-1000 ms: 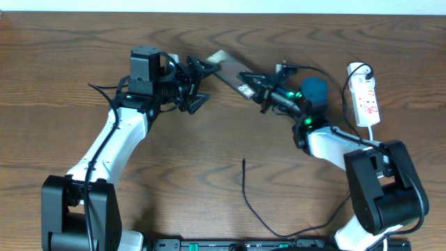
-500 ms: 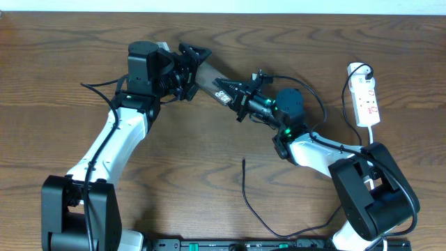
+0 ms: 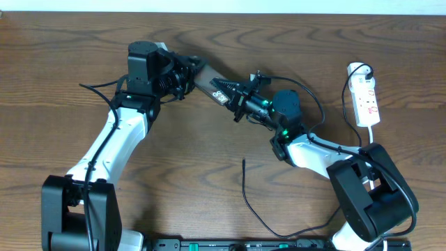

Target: Plug charger to phone and switch on socket

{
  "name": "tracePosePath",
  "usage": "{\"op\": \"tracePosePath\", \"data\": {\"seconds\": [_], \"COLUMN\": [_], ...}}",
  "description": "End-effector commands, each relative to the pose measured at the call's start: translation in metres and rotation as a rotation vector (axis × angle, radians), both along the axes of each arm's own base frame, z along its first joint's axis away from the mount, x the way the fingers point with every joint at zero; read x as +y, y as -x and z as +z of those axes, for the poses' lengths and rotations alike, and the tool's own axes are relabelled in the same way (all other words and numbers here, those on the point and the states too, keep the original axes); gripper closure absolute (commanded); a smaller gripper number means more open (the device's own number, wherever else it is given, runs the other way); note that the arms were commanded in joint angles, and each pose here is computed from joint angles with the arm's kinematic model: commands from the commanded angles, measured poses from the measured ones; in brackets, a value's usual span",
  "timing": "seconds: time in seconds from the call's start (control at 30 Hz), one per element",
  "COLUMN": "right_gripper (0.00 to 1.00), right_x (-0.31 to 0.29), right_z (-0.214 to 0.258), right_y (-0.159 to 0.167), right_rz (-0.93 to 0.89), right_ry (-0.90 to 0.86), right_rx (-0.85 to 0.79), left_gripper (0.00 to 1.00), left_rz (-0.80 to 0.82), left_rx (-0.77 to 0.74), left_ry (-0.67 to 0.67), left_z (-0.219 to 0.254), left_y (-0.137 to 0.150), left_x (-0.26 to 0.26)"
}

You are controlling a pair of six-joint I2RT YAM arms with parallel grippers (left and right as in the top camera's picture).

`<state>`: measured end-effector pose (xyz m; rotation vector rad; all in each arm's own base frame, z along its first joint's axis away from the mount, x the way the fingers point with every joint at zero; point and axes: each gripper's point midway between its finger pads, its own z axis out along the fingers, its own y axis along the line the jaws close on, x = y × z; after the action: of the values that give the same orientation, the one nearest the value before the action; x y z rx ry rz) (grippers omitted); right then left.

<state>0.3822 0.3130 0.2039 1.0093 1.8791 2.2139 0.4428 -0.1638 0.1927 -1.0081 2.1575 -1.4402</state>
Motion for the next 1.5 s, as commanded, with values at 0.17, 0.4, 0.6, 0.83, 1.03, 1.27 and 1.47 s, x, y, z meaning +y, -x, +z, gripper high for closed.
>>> {"op": "tracePosePath", "data": {"seconds": [0.17,0.4,0.6,0.83,1.03,1.27,1.47], "right_gripper": [0.98,0.65,0.01,0.01,0.01,0.01,0.01], "right_x": [0.01,0.009,-0.004,-0.028,-0.04,-0.029,-0.034], "right_z": [0.011,0.011,0.015,0.014,0.006,-0.089,-0.119], "right_y": [0.005,0.005,-0.005,-0.007,-0.004,0.009,0.024], "right_rz": [0.006,0.004,-0.025,0.047,0.105,0.263,0.403], "right_ry": [-0.023,-0.02,0.026,0.143,0.276,0.63,1.025], "right_rx": [-0.014,-0.018,-0.129,-0.329,-0.545,-0.34,-0.251], "left_gripper": [0.93,0.93,0.92,0.93,0.93,0.93,0.92], "left_rz": [0.011,0.006,0.058,-0.022,-0.242,-0.306,-0.305], "left_rx": [-0.039,-0.051,-0.067,-0.158,-0.353,-0.482,-0.505], "left_ry": [-0.006,-0.017,-0.035,-0.02,0.023,0.005,-0.017], "left_z": [0.013,0.013,0.013,0.025,0.049,0.06,0.06], "left_y": [-0.002,-0.003,-0.012,-0.009,0.02,0.033,0.033], "left_x": [0.002,0.003,0.033,0.082,0.108,0.13,0.134]}}
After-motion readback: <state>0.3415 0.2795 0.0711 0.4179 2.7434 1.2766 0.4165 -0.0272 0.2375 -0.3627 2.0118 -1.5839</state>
